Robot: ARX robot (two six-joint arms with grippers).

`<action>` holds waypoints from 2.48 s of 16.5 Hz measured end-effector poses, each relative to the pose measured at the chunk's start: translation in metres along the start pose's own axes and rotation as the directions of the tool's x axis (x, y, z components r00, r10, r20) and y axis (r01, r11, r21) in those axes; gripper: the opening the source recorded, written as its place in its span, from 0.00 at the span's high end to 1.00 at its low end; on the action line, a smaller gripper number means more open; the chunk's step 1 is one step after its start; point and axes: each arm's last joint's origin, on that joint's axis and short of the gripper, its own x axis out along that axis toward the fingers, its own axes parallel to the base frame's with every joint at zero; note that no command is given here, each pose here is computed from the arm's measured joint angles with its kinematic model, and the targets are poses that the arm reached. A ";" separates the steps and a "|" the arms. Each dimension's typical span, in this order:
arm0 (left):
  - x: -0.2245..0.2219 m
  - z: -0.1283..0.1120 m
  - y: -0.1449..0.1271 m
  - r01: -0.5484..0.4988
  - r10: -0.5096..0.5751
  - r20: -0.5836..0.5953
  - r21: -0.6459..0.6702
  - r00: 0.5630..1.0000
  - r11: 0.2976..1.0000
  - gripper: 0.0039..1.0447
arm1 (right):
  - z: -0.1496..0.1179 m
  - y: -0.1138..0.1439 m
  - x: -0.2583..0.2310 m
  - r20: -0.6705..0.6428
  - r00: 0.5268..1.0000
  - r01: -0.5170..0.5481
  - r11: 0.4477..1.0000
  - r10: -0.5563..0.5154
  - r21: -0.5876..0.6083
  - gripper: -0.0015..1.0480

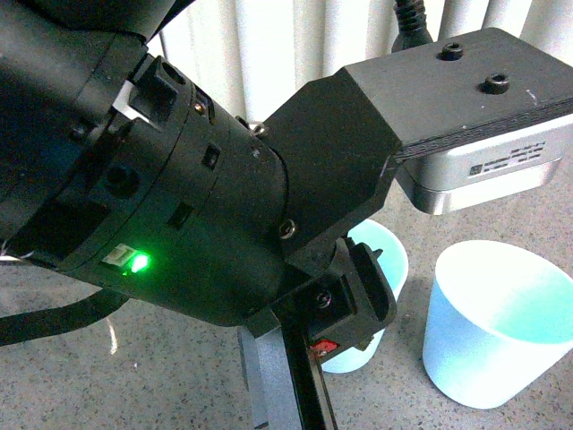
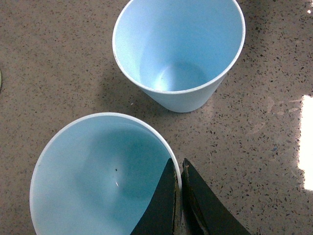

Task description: Stack blue cups with both arms

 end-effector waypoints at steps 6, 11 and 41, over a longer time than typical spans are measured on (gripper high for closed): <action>0.001 0.000 0.000 0.003 -0.003 -0.002 -0.005 1.000 1.000 0.98 | 0.000 0.000 0.000 0.000 1.000 0.000 1.000 0.000 0.000 0.06; 0.001 -0.001 0.000 0.005 -0.005 -0.005 -0.009 1.000 1.000 0.89 | 0.000 0.000 0.000 0.000 1.000 0.000 1.000 0.000 0.000 0.06; -0.167 -0.136 -0.051 -0.623 0.959 0.010 -0.758 0.283 0.192 0.99 | 0.000 0.000 0.000 0.000 1.000 0.000 1.000 0.000 0.000 0.06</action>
